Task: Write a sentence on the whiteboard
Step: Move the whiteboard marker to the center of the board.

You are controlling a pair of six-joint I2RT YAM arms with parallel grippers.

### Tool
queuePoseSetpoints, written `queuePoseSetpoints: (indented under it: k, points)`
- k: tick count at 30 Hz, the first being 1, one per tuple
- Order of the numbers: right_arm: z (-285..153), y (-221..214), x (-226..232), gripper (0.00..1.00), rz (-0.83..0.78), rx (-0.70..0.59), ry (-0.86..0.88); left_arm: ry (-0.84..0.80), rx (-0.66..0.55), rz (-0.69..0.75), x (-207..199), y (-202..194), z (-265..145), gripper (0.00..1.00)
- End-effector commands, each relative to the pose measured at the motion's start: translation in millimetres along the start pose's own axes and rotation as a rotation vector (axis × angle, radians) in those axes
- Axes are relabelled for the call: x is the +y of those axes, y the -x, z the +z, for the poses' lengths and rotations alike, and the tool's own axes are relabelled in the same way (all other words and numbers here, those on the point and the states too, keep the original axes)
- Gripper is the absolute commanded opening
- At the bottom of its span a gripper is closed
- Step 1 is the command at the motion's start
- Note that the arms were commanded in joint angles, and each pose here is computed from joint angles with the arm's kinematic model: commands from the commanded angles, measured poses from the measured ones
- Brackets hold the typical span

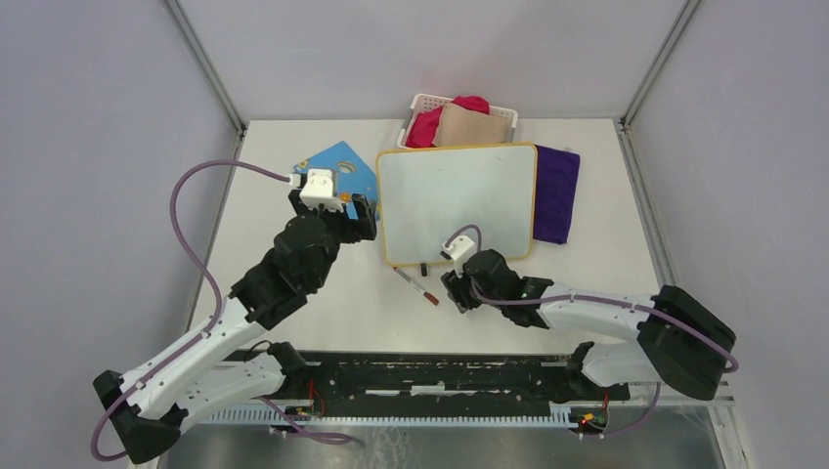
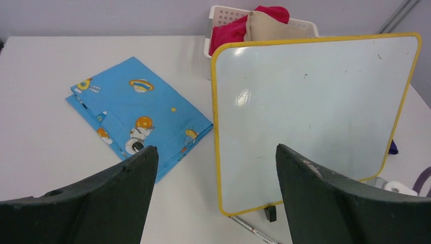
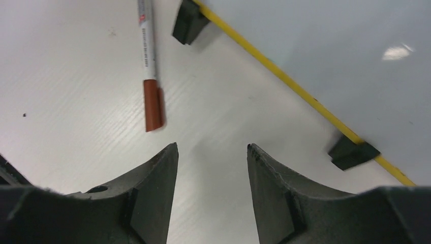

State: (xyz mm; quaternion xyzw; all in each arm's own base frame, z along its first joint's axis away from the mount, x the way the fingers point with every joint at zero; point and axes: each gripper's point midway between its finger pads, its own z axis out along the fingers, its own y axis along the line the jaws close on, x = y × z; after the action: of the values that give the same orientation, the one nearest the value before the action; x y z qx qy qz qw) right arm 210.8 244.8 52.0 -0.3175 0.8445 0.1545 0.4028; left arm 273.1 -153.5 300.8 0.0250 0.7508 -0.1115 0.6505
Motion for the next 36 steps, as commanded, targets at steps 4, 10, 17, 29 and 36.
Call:
queuePoseSetpoints:
  k: [4,10,17,29,36]
  points:
    - [23.0,38.0,52.9,0.56,-0.157,-0.027,0.142,0.057,-0.079,-0.002,10.3,18.8,-1.4,0.90]
    - [40.0,33.5,63.9,0.53,-0.163,0.019,0.149,0.062,-0.069,0.012,10.1,16.0,0.9,0.89]
    - [54.8,23.3,72.7,0.46,-0.179,0.075,0.155,0.065,-0.070,0.016,10.8,16.8,0.6,0.89]
    - [38.8,-15.6,57.6,0.21,-0.204,0.187,0.100,0.055,-0.066,0.011,8.5,16.7,0.8,0.89]
    - [17.9,-24.4,49.1,0.20,-0.206,0.220,0.082,0.044,-0.064,0.005,6.4,17.5,0.4,0.89]
